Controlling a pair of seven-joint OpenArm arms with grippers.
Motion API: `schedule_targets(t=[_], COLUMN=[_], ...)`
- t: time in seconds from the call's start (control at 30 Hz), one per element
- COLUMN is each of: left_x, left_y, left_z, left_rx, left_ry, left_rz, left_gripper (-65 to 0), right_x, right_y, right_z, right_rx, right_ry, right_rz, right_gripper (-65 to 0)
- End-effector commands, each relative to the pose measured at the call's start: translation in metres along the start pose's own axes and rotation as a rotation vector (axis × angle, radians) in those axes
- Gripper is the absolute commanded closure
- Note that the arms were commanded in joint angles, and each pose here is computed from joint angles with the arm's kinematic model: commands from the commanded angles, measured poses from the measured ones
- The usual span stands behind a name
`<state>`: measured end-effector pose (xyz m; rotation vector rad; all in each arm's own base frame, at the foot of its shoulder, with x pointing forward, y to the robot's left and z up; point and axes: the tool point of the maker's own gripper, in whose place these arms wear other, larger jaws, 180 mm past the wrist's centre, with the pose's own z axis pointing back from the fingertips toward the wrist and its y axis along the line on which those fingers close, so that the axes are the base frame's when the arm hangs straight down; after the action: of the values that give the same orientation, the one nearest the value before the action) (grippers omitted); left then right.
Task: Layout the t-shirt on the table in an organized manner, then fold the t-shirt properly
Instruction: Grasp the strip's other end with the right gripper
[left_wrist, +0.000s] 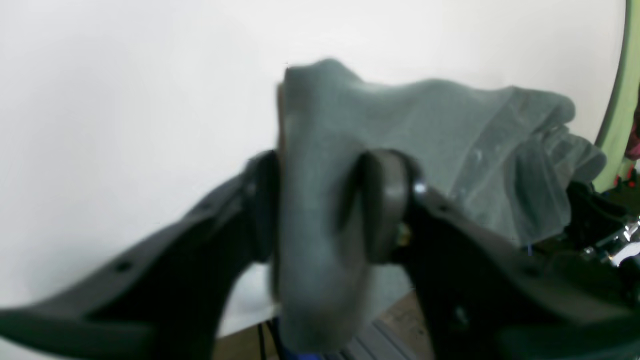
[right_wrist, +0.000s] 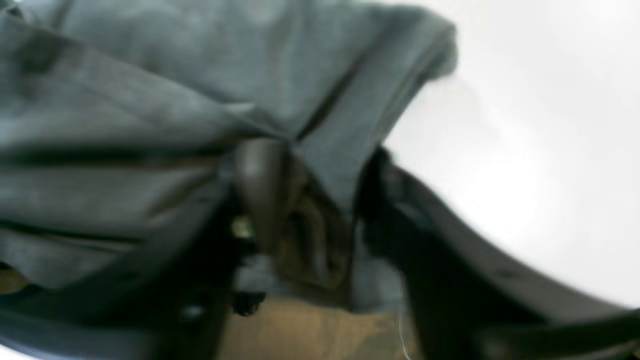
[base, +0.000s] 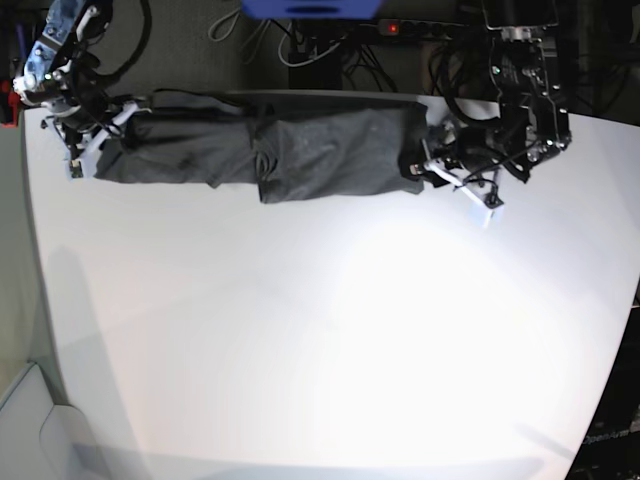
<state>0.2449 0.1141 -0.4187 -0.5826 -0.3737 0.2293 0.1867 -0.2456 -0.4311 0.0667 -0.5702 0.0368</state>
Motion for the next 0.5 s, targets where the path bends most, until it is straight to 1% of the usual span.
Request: schedule_targets(t=[0.0, 0.03, 0.07, 0.3, 0.33, 0.43, 0.47], left_x=[0.01, 0.01, 0.011, 0.01, 0.009, 0.009, 0.007], left_y=[-0.007, -0.007, -0.006, -0.003, -0.003, -0.002, -0.001], left_z=[0.003, 0.004, 0.004, 0.005, 0.005, 0.004, 0.003], left_rx=[-0.018, -0.019, -0.018, -0.01, -0.009, -0.007, -0.006], left_ry=[-0.026, -0.027, -0.028, -0.026, -0.025, -0.023, -0.017], left_rz=[-0.014, -0.016, -0.015, -0.011, -0.01, -0.009, -0.004], left_gripper=[-17.3, -13.5, -11.5, -10.6, -9.6, -1.4, 0.0], right_x=[-0.01, -0.01, -0.009, -0.006, -0.005, 0.001, 0.007], right_y=[-0.002, -0.002, -0.002, -0.004, -0.005, -0.006, -0.006], right_z=[0.001, 0.001, 0.001, 0.003, 0.003, 0.008, 0.012], right_rx=[-0.01, -0.01, -0.011, -0.018, -0.02, -0.032, -0.042], right_ry=[0.048, 0.048, 0.044, 0.033, 0.031, 0.015, -0.004], right_rz=[0.01, 0.01, 0.011, 0.011, 0.011, 0.027, 0.041], right_gripper=[-10.5, -5.7, -0.3, 0.0, 0.0, 0.0, 0.0])
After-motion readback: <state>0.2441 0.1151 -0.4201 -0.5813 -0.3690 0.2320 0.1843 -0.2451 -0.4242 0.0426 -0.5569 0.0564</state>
